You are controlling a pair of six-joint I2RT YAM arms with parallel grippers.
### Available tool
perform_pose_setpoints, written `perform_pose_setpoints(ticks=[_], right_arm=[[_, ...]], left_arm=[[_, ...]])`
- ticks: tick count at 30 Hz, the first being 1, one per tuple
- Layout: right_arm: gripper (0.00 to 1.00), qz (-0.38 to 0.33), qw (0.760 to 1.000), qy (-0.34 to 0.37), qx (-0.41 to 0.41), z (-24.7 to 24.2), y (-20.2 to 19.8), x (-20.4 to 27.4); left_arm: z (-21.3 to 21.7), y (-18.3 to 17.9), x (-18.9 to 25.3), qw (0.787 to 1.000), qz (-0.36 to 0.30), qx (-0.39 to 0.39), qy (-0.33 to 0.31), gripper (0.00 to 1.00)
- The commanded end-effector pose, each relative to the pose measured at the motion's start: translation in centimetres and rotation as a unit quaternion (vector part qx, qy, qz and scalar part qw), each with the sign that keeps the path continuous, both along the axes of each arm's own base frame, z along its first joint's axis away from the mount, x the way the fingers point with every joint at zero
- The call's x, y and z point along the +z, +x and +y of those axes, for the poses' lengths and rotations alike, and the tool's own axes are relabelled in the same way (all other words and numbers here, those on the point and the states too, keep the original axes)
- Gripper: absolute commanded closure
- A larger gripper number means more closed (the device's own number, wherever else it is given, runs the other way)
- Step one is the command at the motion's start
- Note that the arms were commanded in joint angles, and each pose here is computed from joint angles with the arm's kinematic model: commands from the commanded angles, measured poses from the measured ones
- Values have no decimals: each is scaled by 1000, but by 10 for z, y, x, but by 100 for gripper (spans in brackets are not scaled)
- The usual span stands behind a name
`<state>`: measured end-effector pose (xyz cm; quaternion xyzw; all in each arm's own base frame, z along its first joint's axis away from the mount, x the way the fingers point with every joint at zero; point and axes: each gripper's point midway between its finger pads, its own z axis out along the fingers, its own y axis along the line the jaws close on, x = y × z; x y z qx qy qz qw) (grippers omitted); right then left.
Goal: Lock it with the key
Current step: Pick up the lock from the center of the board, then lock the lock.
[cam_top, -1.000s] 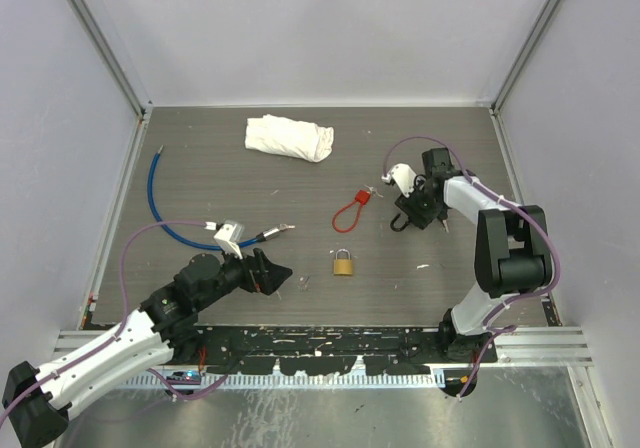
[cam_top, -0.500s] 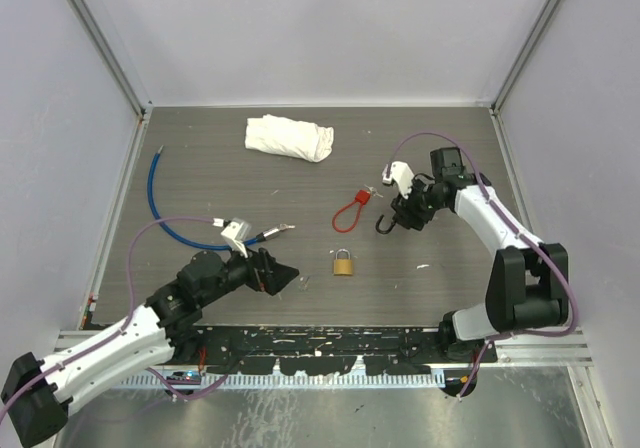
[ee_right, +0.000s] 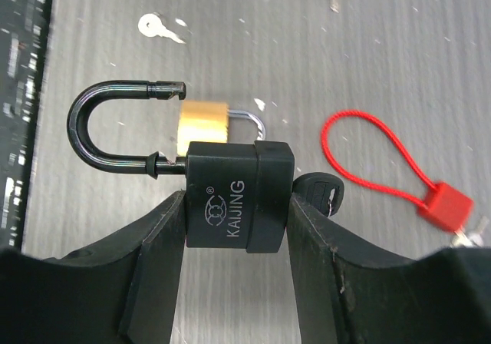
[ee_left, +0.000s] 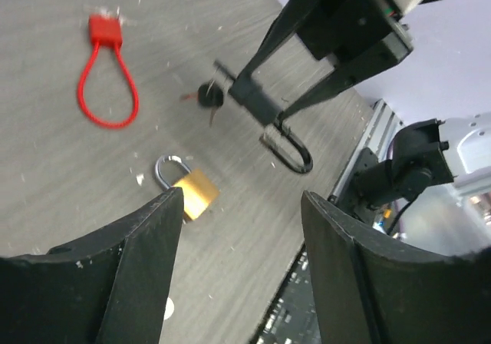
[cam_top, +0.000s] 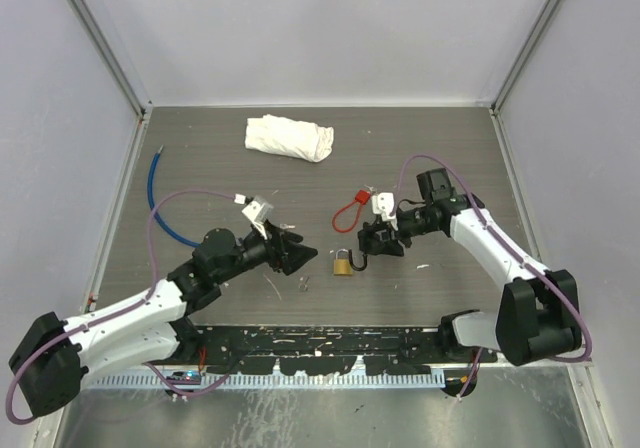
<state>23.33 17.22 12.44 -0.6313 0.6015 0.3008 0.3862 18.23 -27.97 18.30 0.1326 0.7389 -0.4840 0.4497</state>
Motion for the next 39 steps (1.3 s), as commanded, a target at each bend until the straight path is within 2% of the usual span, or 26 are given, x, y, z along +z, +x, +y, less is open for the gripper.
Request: perform_pose_setpoints(ticks=[1, 3, 5, 8, 11, 14, 16, 24, 29, 34, 39], right_arm=[[99, 4, 993, 88, 76, 35, -14, 39], [99, 23, 991, 95, 87, 39, -20, 43], [99, 49, 988, 107, 102, 43, -28, 48], [99, 82, 980, 129, 129, 48, -38, 56], [99, 111, 970, 144, 162, 50, -51, 60], [99, 155, 960, 154, 174, 54, -58, 63], [99, 157, 959, 147, 187, 57, -61, 60], [99, 189, 950, 146, 199, 71, -67, 62], [99, 202, 946, 150, 202, 76, -70, 65], [99, 210, 944, 151, 206, 78, -74, 65], [99, 217, 941, 151, 209, 81, -76, 66]], left_arm=[[-15, 6, 56, 966, -245, -71, 29, 36], [-22, 3, 54, 934, -331, -113, 71, 34], [-28, 1, 47, 891, -416, -142, 109, 31], [-31, 4, 42, 834, -511, -151, 142, 26], [-39, 4, 44, 806, -545, -176, 151, 24], [-52, -5, 47, 792, -558, -204, 141, 22], [-60, -7, 46, 783, -566, -217, 141, 22], [-85, -23, 34, 761, -579, -257, 140, 22], [-94, -27, 28, 755, -580, -270, 141, 24], [-98, -28, 27, 753, -579, -279, 138, 31], [-105, -26, 12, 751, -569, -299, 149, 47]])
